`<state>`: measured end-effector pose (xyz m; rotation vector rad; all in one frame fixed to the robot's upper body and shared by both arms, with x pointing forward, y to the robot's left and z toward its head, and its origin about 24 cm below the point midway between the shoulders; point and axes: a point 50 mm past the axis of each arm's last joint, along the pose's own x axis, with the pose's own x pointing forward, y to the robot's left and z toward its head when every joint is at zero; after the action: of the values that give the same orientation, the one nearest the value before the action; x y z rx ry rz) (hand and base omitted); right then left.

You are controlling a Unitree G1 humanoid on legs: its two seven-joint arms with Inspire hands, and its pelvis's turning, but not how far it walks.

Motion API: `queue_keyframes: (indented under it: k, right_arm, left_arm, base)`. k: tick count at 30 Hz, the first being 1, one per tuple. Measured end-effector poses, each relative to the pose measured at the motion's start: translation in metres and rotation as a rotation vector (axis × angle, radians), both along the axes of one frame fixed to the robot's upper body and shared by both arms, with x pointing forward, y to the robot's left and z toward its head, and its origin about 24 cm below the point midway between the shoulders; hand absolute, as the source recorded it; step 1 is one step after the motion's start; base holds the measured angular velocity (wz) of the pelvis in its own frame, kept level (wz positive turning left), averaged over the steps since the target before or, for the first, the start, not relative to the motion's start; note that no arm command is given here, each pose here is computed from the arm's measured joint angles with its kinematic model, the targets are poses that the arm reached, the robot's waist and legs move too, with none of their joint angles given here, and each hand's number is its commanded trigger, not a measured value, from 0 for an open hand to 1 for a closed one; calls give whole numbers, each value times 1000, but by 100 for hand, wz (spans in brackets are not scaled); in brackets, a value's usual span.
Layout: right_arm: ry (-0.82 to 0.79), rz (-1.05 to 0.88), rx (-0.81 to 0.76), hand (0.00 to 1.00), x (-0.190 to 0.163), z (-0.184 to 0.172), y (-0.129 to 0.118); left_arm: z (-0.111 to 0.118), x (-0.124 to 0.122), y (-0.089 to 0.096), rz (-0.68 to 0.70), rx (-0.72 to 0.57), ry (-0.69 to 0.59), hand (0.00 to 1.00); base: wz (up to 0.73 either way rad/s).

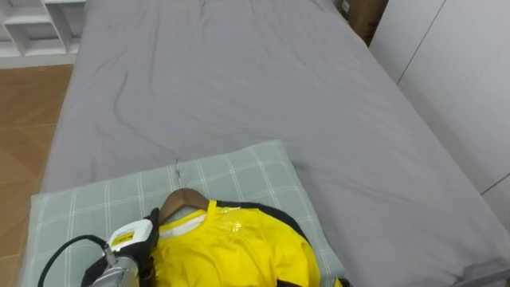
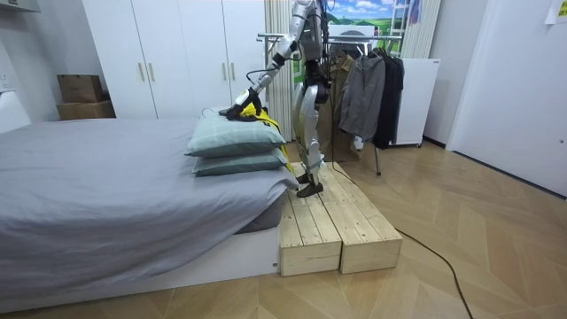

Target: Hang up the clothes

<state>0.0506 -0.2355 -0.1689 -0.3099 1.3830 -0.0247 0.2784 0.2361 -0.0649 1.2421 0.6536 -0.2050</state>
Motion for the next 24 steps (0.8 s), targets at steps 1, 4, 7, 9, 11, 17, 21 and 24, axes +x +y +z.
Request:
queue_keyframes:
  k: [1,4,7,9,11,17,21,24]
  right_arm:
    - [0,1,0,0,0,0,0]
    - [1,4,0,0,2,0,0]
    - [-8,6,1,0,5,1,0]
    - [-8,5,1,0,6,1,0]
    - [-7,12,-2,0,6,1,0]
    - [-2,42,-13,0,6,1,-1]
    - [7,40,-15,0,5,1,-1]
    - [12,39,-16,0,5,1,-1]
  left_arm:
    - [0,0,1,2,0,7,0]
    - [0,0,3,14,-2,38,0]
    - [2,3,7,43,-19,67,0]
    - [3,4,7,75,-61,69,0]
    - [3,4,8,97,-85,67,0]
    - [4,4,11,138,-135,72,0]
    - [3,3,12,162,-170,78,0]
    - [3,2,13,172,-180,83,0]
  base:
    - [-14]
    - [-12]
    - [-3]
    - [0]
    - [0]
    - [0]
    - [0]
    - [-1]
